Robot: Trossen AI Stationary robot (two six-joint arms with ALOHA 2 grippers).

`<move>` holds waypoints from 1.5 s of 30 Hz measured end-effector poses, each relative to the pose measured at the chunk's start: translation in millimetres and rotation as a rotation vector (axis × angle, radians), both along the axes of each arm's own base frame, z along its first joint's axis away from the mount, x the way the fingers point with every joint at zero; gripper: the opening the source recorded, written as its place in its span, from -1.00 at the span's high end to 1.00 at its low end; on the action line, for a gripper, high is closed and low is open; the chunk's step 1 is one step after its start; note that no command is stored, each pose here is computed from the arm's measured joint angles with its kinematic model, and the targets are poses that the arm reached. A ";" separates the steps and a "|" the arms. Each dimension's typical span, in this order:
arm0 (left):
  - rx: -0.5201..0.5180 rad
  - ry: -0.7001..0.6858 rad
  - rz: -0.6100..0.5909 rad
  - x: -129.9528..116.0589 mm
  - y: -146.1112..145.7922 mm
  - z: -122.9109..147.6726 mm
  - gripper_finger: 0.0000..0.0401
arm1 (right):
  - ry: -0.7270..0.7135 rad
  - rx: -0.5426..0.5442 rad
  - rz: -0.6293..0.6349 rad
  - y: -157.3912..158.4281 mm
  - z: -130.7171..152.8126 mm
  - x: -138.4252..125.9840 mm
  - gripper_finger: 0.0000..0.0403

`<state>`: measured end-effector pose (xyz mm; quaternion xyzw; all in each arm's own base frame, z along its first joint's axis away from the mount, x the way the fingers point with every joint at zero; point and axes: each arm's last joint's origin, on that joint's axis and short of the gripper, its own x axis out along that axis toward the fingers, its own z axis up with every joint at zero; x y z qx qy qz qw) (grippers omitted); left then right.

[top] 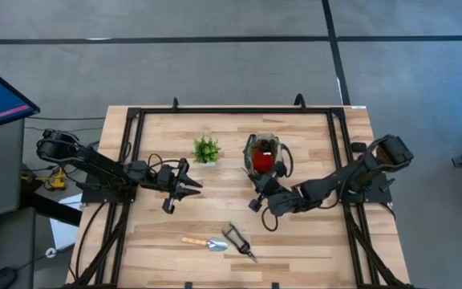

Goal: Pick & Place Garden tools in Gardening bag
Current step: Put the top brown trowel into the white gardening bag, then move the white gardening bag to the center of the table

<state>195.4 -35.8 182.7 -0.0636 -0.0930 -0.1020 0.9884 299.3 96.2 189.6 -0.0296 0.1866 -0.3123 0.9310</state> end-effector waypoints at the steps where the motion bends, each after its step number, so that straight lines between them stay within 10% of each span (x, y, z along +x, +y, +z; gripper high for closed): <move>1: 0.000 0.000 0.000 0.0 0.0 0.0 0.62 | 0.009 0.011 -0.003 -0.8 0.3 -2.0 1.00; 20: 0.000 0.001 0.000 0.0 0.0 -0.1 0.62 | 0.083 0.082 -0.021 -3.4 -9.1 -9.8 0.98; 37: -0.001 0.001 0.000 0.0 0.0 -0.1 0.62 | 0.218 -0.045 0.085 19.2 50.7 6.2 0.41; 45: -0.001 0.001 0.000 0.0 0.0 -0.1 0.62 | 0.208 0.132 0.203 48.7 66.3 -2.3 0.69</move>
